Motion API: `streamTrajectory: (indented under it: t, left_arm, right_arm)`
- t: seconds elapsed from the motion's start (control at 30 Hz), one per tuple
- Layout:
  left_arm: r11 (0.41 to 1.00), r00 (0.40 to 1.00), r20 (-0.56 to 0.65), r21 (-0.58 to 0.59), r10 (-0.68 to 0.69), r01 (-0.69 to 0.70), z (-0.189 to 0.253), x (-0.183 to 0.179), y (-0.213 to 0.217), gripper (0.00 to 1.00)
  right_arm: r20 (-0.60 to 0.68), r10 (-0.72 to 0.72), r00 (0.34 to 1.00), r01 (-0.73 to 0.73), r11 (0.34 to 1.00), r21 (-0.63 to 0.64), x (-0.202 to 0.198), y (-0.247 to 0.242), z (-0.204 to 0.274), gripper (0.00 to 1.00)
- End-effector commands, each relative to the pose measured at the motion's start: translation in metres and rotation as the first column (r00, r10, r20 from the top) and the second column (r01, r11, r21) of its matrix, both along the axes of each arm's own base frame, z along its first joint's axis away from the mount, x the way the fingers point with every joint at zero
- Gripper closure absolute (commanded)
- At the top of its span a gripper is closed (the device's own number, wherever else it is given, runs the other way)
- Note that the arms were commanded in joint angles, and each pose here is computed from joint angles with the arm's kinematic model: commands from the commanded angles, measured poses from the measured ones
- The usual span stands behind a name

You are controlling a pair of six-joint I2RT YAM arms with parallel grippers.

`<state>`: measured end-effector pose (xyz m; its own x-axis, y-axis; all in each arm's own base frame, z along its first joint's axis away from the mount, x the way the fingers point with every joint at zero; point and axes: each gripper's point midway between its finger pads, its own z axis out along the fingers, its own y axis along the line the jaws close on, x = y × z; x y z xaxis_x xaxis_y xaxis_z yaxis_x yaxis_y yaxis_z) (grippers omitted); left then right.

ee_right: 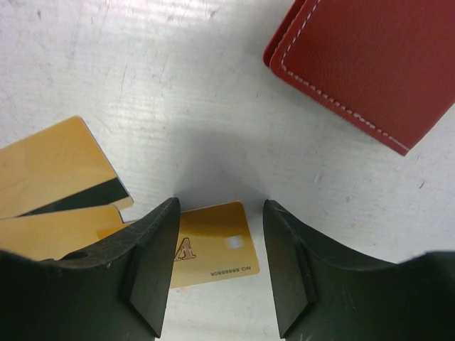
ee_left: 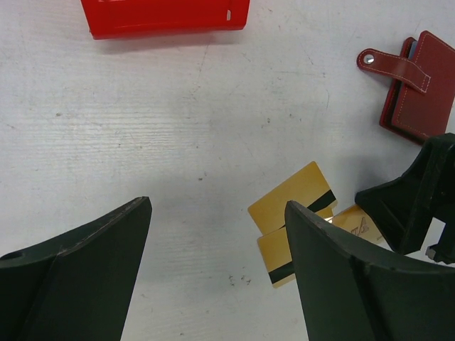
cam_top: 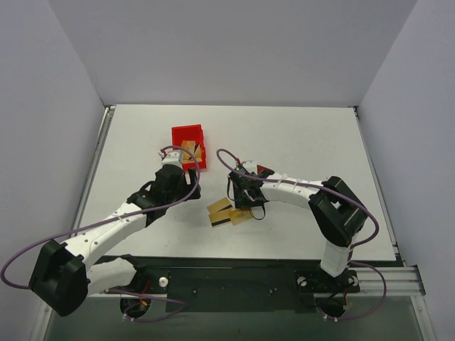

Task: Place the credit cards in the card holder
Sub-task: Move the credit card to the corner of the board.

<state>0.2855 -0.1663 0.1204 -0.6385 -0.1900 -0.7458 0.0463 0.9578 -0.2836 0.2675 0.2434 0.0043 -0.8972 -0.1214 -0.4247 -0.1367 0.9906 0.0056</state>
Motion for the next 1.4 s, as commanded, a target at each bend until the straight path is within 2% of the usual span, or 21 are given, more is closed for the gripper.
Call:
streamTrajectory:
  t: [0.0, 0.27, 0.5, 0.73, 1.27, 1.37]
  left_arm:
    - [0.999, 0.999, 0.043, -0.042, -0.003, 0.005, 0.01, -0.001, -0.004, 0.14]
    - [0.998, 0.999, 0.05, -0.053, 0.021, -0.018, 0.011, -0.004, 0.001, 0.14]
    - [0.998, 0.999, 0.043, -0.069, 0.009, -0.006, 0.008, -0.007, -0.006, 0.14]
    - [0.997, 1.0, 0.031, -0.079, 0.0, 0.003, 0.004, -0.014, -0.011, 0.16]
    - [0.996, 1.0, 0.003, -0.093, 0.007, -0.007, -0.01, -0.03, -0.013, 0.17]
    - [0.995, 1.0, -0.001, -0.101, 0.011, -0.011, -0.011, -0.033, -0.013, 0.18]
  right_arm:
    - [-0.184, 0.057, 0.981, -0.074, 0.994, -0.086, -0.059, -0.026, -0.029, 0.54]
    - [-0.217, 0.127, 0.968, -0.14, 0.989, -0.045, -0.08, -0.026, -0.038, 0.55]
    - [-0.257, 0.232, 0.938, -0.228, 0.973, 0.045, -0.102, -0.014, -0.042, 0.56]
    - [-0.292, 0.287, 0.912, -0.281, 0.958, 0.065, -0.124, -0.014, -0.046, 0.57]
    - [-0.333, 0.482, 0.81, -0.453, 0.876, 0.167, -0.167, 0.0, -0.042, 0.58]
    - [-0.306, 0.493, 0.814, -0.47, 0.87, 0.153, -0.163, 0.001, -0.038, 0.58]
